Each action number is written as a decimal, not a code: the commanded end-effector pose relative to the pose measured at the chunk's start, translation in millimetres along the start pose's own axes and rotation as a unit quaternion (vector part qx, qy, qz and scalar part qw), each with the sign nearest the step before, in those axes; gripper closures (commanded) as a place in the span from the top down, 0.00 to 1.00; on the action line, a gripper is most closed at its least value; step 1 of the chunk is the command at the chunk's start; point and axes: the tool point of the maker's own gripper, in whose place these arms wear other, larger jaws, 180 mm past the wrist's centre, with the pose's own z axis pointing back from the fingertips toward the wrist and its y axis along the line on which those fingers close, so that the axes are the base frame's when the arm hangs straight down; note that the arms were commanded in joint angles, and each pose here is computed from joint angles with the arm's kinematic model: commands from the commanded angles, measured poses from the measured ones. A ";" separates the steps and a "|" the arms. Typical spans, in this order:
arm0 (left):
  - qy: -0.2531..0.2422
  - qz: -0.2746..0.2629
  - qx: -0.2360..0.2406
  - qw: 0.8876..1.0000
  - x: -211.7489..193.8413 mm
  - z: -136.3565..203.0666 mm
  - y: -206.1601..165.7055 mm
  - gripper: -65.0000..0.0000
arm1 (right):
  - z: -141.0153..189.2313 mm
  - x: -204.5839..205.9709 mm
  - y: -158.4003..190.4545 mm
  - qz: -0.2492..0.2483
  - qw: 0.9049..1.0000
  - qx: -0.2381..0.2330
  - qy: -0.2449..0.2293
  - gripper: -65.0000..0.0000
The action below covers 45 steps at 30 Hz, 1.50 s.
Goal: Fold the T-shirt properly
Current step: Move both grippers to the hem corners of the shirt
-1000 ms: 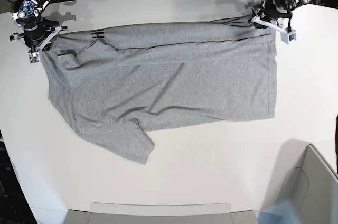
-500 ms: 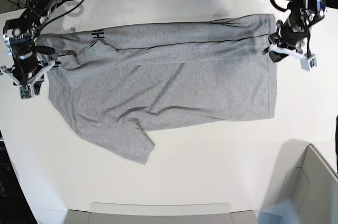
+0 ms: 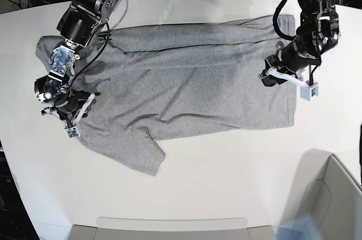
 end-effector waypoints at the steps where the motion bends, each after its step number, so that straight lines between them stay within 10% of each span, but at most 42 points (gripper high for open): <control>1: -0.011 -0.006 -0.003 1.000 8.1 3.8 -2.1 0.21 | 5.2 12.0 -7.6 0.006 1.000 -0.005 -0.022 0.14; 18: -0.005 0.000 0.003 1.000 5.6 0.7 3.0 0.21 | 74.8 -115.2 9.2 0.046 0.996 -0.056 0.061 0.14; 24: -0.005 0.000 0.003 1.000 5.6 0.7 3.0 0.21 | 91.4 -39.9 -16.7 0.041 0.993 -0.112 -0.027 0.15; 29: -0.003 0.000 0.002 1.000 4.6 0.6 2.7 0.21 | 92.0 25.9 -33.4 0.042 0.986 -0.132 -0.089 0.43; 34: -0.002 0.001 0.003 1.000 3.8 0.7 3.6 0.21 | 62.1 77.0 -7.9 0.123 0.984 -0.084 -0.099 0.54; 45: -0.001 0.002 0.003 1.000 2.9 0.6 3.4 0.21 | -7.4 140.5 -5.9 0.073 0.992 0.036 -0.099 0.54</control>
